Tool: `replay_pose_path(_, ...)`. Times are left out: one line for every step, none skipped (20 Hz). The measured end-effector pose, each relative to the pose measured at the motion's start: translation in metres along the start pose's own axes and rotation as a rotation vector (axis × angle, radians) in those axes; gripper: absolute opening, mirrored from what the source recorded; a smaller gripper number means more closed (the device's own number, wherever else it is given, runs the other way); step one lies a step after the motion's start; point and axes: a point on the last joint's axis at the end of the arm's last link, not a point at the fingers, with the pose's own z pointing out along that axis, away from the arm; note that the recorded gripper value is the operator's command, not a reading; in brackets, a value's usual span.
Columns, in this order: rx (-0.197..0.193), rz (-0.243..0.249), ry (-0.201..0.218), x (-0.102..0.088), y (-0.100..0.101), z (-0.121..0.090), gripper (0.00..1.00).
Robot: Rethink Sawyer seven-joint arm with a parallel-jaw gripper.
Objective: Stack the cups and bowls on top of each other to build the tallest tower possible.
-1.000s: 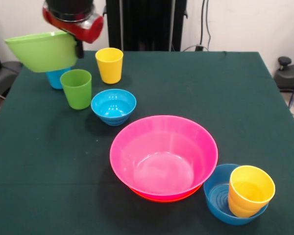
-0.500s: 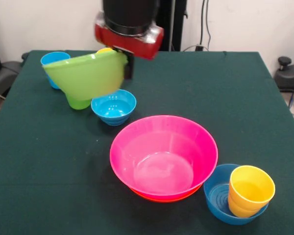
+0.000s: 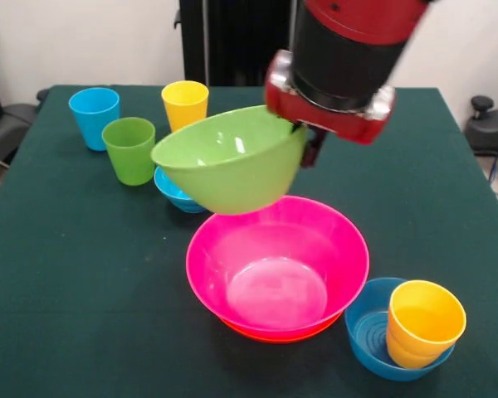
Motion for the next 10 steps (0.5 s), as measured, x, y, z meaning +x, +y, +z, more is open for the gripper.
replay_pose_path(0.016, -0.004, 0.035, -0.003, 0.016, -0.003, 0.0)
replay_pose_path(0.022, -0.005, 0.046, -0.005, 0.021, -0.004, 0.0)
replay_pose_path(0.026, -0.006, 0.049, -0.005, 0.024, -0.004, 0.0)
replay_pose_path(0.038, -0.007, 0.056, -0.009, 0.035, -0.002, 0.0)
replay_pose_path(0.046, -0.007, 0.052, -0.012, 0.041, 0.0, 0.0)
replay_pose_path(0.051, -0.007, 0.044, -0.015, 0.045, 0.004, 0.0)
replay_pose_path(0.057, -0.007, 0.035, -0.018, 0.049, 0.007, 0.0)
replay_pose_path(0.062, -0.006, 0.03, -0.019, 0.05, 0.01, 0.0)
replay_pose_path(0.067, -0.006, 0.026, -0.021, 0.051, 0.013, 0.0)
replay_pose_path(0.088, -0.003, 0.018, -0.024, 0.053, 0.023, 0.0)
